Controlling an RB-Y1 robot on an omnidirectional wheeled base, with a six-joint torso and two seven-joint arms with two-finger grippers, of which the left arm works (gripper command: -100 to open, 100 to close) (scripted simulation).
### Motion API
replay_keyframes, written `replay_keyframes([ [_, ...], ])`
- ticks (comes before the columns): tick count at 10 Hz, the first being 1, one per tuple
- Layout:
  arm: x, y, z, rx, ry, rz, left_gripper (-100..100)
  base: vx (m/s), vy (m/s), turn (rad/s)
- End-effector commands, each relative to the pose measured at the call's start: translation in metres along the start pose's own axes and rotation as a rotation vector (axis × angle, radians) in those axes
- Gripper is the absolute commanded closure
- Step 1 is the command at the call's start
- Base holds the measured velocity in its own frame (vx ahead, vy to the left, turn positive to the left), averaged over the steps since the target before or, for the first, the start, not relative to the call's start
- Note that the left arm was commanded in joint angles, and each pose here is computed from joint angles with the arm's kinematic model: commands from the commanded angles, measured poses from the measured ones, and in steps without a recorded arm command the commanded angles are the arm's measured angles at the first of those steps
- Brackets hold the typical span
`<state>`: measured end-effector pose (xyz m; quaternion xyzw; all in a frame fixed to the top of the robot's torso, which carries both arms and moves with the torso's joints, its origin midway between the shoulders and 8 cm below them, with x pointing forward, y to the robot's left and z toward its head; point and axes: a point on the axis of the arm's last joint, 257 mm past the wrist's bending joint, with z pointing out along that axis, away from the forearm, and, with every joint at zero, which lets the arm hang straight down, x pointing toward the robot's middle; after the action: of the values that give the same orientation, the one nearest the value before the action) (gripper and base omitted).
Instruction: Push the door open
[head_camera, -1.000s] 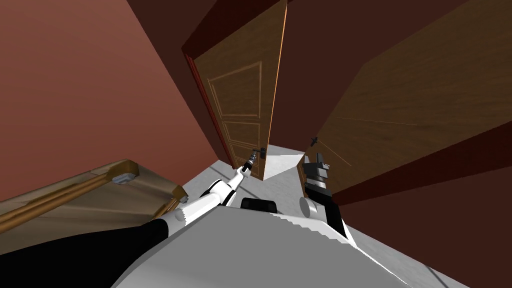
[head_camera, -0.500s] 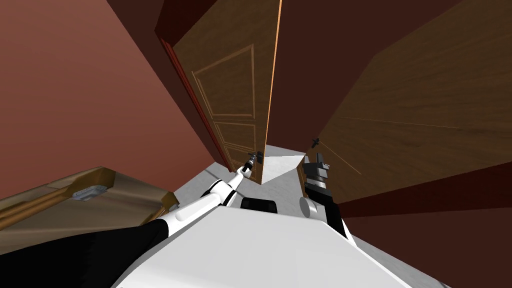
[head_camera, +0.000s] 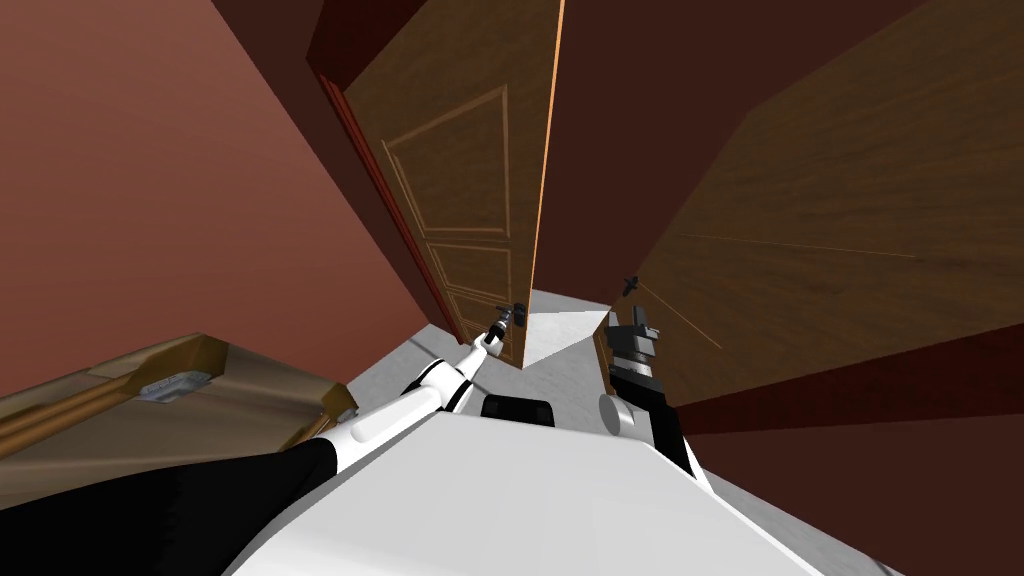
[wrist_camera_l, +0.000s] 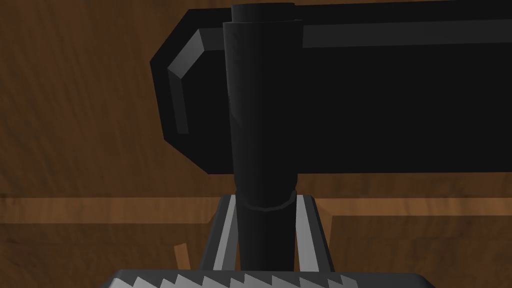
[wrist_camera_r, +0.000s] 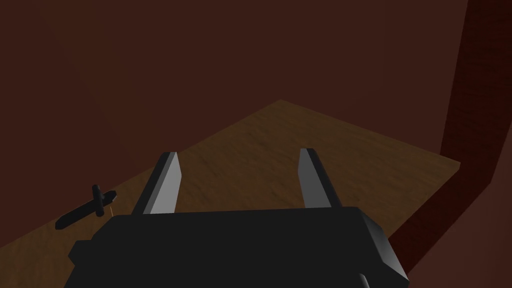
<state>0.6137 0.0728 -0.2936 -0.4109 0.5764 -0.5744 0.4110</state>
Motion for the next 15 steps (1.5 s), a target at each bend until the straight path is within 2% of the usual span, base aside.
replay_keyframes([
  [1, 0.0, -0.001, 0.0002, 0.002, 0.0, 0.0, 100, 0.0, 0.0, 0.0],
  [2, 0.0, -0.001, 0.0002, 0.002, 0.0, 0.0, 100, 0.0, 0.0, 0.0],
  [3, -0.014, 0.001, -0.002, -0.003, -0.023, 0.004, 100, 0.102, -0.055, 0.023],
  [5, -0.025, 0.001, -0.0032, -0.003, -0.04, 0.007, 100, 0.13, -0.105, 0.048],
  [7, -0.025, 0.001, -0.0032, -0.003, -0.04, 0.007, 100, 0.077, -0.055, 0.01],
  [8, -0.04, 0.001, -0.0053, -0.003, -0.067, 0.01, 100, 0.113, -0.093, 0.031],
  [10, -0.045, 0.001, -0.0059, -0.003, -0.075, 0.01, 100, 0.137, -0.11, 0.048],
  [11, -0.058, 0.001, -0.0081, -0.003, -0.099, 0.012, 100, 0.148, -0.114, 0.044],
  [15, -0.086, 0.001, -0.0135, -0.003, -0.151, 0.012, 100, 0.149, -0.141, 0.068],
])
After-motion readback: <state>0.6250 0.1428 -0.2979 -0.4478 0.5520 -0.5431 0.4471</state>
